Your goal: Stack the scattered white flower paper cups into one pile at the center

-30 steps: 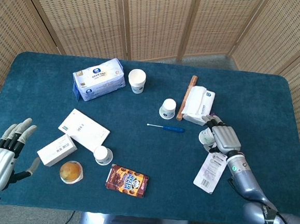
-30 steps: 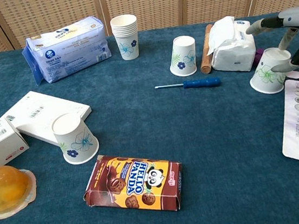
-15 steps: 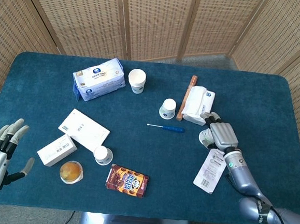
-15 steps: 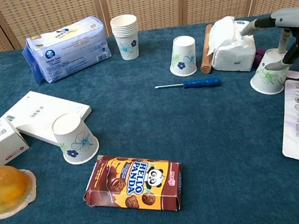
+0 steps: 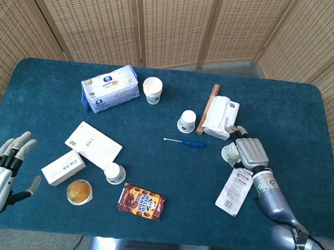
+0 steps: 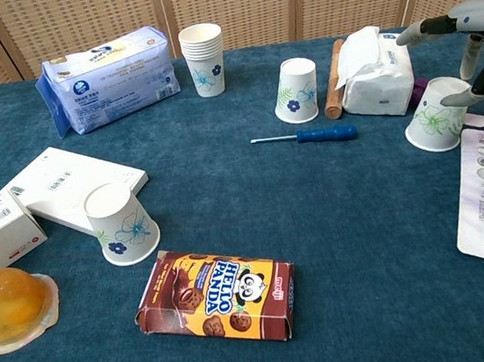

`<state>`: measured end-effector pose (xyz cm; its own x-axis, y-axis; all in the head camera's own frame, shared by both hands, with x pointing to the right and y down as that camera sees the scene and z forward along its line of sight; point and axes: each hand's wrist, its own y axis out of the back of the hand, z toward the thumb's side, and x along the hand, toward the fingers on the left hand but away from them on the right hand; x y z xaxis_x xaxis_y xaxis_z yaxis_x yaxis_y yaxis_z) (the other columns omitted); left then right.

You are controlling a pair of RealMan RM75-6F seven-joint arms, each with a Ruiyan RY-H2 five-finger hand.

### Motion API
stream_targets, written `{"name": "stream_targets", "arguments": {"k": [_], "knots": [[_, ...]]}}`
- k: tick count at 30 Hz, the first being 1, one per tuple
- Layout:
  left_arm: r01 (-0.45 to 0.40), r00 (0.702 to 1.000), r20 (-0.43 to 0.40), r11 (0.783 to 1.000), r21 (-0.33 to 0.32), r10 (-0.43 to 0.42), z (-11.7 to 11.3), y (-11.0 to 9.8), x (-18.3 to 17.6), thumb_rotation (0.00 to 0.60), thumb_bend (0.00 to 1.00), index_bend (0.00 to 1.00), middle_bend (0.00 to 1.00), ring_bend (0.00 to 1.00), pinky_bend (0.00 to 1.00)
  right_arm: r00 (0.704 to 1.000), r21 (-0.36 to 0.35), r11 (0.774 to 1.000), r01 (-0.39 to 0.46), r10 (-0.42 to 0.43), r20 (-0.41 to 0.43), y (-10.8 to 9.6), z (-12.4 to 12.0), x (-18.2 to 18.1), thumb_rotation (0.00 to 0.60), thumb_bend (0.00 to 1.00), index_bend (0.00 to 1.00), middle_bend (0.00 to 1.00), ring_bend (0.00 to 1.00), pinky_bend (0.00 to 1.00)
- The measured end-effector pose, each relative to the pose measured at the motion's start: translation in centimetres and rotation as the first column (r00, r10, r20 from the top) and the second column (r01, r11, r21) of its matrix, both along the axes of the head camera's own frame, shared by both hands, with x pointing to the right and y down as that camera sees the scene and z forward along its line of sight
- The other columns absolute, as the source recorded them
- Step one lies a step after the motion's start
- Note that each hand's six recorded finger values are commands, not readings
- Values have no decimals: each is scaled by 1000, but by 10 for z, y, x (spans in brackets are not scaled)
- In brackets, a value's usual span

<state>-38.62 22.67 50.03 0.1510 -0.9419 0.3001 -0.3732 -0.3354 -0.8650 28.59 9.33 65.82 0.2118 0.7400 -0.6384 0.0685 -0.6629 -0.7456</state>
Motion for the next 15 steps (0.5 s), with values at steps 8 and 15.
{"name": "stream_targets", "arguments": {"k": [8,15], "knots": [[11,1000,4,1000,3,-11,-1,1,-2,600,452,50,28,0,51,1000,-25,1000,5,-5,-11,-5,11,3,600,346,0,0,0,306],[11,1000,3,1000,8,-11,-3,1,-2,600,452,50,27,0,52,1000,-42,999,6,-7,-11,-8,18,5,600,346,0,0,0,304]]}}
